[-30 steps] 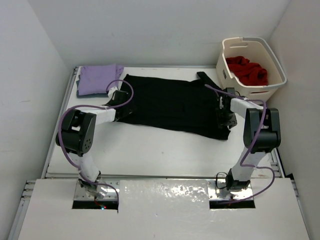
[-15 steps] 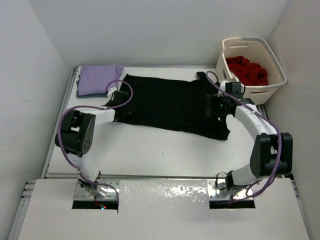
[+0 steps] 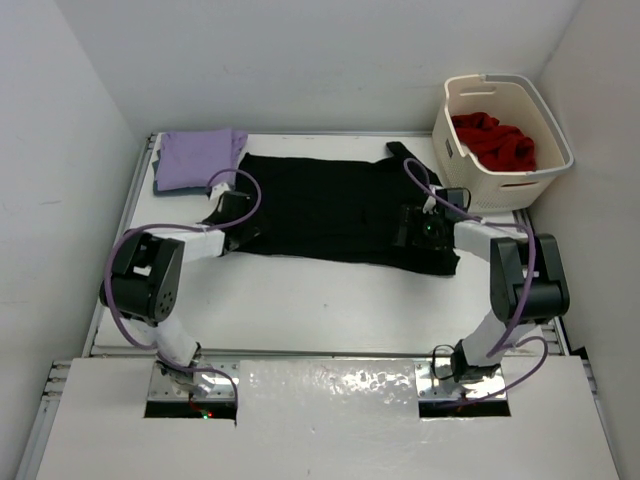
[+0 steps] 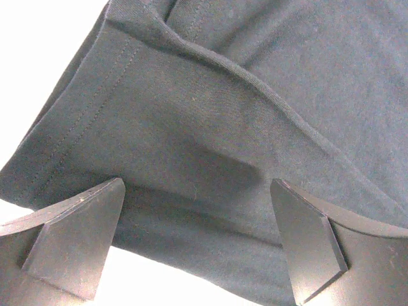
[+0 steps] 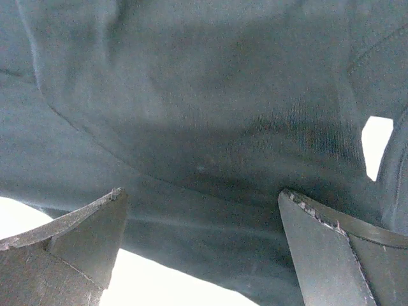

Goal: Fold and stack the t-shirts
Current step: Fold the flattened tshirt in 1/3 of the way, then grap the side of the flattened tshirt furthest away from the robot with both arms

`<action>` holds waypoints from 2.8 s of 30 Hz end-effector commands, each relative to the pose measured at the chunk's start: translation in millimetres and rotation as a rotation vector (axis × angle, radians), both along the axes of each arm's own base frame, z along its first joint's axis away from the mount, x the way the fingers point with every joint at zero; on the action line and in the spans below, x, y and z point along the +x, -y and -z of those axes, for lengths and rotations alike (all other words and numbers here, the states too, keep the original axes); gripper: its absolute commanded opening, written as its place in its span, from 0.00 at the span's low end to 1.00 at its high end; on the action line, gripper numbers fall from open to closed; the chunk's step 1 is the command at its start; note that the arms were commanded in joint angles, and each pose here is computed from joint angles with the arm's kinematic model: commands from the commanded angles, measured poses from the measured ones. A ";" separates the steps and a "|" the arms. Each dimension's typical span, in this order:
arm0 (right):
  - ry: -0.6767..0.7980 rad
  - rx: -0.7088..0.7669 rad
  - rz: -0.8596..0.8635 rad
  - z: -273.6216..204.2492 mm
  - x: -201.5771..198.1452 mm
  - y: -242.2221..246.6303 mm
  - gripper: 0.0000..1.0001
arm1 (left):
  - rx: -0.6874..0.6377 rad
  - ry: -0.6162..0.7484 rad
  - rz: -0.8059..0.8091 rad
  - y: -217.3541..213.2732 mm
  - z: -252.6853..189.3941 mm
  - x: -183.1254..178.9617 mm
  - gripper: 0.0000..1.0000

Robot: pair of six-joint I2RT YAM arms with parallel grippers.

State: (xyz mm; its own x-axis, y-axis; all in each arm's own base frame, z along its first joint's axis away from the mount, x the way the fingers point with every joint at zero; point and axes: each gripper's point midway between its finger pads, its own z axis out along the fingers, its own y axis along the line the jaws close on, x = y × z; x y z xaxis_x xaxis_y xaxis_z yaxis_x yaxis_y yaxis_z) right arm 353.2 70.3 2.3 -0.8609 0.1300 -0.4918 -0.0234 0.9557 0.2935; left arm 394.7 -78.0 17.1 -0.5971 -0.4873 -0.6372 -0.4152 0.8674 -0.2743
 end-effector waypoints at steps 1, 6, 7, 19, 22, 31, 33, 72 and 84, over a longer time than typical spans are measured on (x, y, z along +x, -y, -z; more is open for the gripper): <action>-0.103 0.001 0.046 27.8 -48.6 2.0 0.99 | 0.010 -0.191 -0.036 -15.9 34.5 -58.9 1.00; -0.182 -0.069 0.074 32.3 -123.4 16.6 0.99 | -0.011 -0.307 -0.058 -20.8 43.5 -115.0 1.00; -0.187 -0.076 0.076 31.3 -131.1 18.3 0.99 | -0.008 -0.339 -0.064 -22.9 41.3 -129.5 1.00; -0.003 -0.061 -0.010 -44.6 -127.0 13.2 0.99 | 0.015 -0.213 -0.134 -22.2 -41.7 -153.6 1.00; 0.118 -0.035 -0.005 -73.9 -90.7 7.5 0.99 | 0.036 -0.025 -0.175 -27.4 -80.3 -106.9 1.00; 0.378 -0.010 0.075 -141.3 27.8 2.9 0.99 | 0.045 0.140 -0.185 -47.1 -114.8 18.9 1.00; 0.391 0.017 0.048 -143.4 50.5 -6.1 0.99 | 0.063 0.097 -0.167 -43.9 -95.8 35.8 1.00; 0.257 -0.072 -0.046 -110.5 54.0 -7.5 0.99 | -0.180 -0.084 0.126 12.7 -26.4 -41.6 1.00; 0.307 -0.082 -0.036 -125.3 79.7 -8.4 0.99 | 0.019 0.079 0.047 -13.3 -87.8 44.0 1.00</action>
State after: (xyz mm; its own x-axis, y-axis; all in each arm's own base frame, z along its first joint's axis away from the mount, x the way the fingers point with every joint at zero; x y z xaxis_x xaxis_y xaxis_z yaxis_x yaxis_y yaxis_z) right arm 408.0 75.0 102.0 -0.7363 0.0514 -0.6746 -0.1164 0.9726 0.2011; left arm 410.2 -77.1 109.7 -0.5858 -0.4871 -0.6478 -0.3324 0.8733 -0.3561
